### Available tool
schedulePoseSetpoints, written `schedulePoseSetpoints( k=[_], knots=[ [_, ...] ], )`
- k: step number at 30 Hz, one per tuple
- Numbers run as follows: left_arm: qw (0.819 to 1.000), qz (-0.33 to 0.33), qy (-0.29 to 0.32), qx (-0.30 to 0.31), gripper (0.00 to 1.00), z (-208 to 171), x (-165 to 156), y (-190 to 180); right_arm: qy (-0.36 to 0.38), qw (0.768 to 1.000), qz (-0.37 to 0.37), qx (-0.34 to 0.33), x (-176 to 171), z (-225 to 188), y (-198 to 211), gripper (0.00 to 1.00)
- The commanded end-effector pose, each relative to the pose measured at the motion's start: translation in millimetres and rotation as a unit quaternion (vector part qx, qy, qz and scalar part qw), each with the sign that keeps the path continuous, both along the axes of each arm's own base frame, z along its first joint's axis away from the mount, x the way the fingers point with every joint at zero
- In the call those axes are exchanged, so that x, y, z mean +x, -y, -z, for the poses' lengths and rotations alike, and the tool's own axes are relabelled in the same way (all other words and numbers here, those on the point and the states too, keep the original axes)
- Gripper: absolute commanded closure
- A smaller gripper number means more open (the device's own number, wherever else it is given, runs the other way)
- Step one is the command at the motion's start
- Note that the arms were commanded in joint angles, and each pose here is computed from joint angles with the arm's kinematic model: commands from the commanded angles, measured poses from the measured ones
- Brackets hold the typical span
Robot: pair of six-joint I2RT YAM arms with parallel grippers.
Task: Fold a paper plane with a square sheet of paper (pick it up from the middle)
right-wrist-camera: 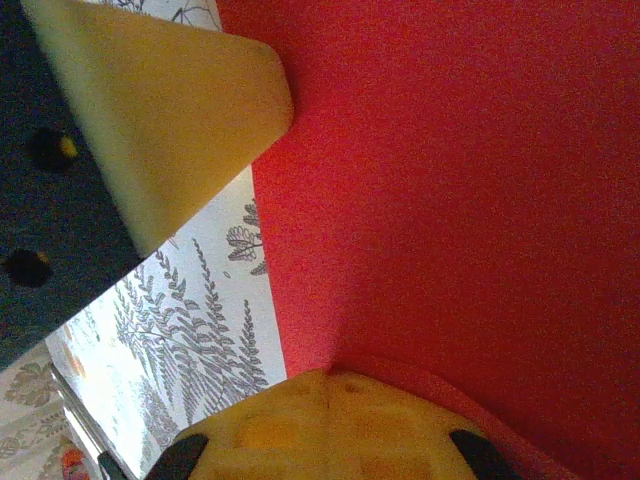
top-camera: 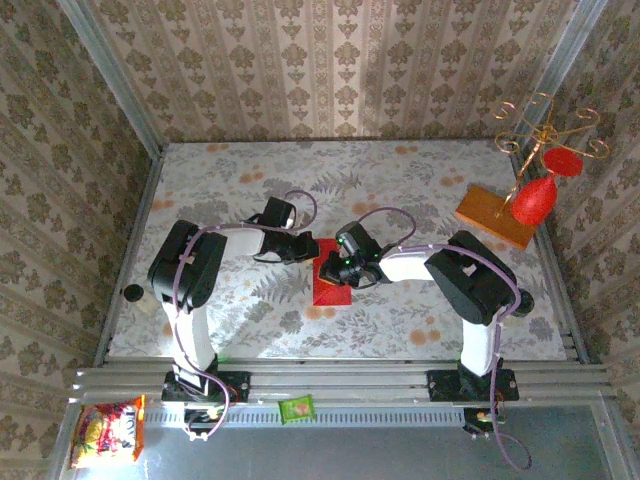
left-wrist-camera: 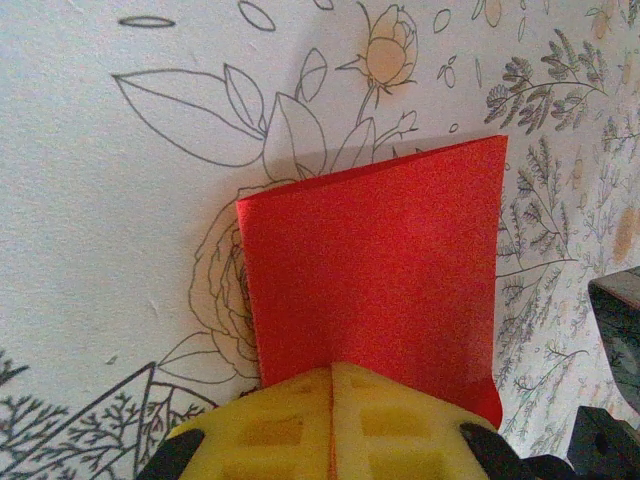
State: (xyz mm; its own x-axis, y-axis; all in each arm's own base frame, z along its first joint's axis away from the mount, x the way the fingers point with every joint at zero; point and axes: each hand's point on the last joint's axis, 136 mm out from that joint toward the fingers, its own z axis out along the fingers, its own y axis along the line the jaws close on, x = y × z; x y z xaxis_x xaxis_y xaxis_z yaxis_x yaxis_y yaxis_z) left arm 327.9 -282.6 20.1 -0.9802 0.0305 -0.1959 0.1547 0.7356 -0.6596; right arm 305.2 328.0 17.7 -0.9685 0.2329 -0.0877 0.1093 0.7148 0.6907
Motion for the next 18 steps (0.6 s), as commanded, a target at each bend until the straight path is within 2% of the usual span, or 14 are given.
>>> schedulePoseSetpoints(
  k=[1, 11, 18],
  knots=[
    [0.997, -0.009, -0.058, 0.051, 0.91, 37, -21, -15, -0.004, 1.000, -0.012, 0.000, 0, 6, -3, 0.98],
    [0.997, -0.010, -0.058, 0.051, 0.91, 37, -22, -15, -0.006, 1.000, -0.015, 0.002, 0, 9, -4, 0.98],
    [0.998, -0.011, -0.051, 0.046, 0.91, 30, -19, -14, -0.020, 0.999, -0.012, -0.022, -5, 20, 3, 0.97]
  ],
)
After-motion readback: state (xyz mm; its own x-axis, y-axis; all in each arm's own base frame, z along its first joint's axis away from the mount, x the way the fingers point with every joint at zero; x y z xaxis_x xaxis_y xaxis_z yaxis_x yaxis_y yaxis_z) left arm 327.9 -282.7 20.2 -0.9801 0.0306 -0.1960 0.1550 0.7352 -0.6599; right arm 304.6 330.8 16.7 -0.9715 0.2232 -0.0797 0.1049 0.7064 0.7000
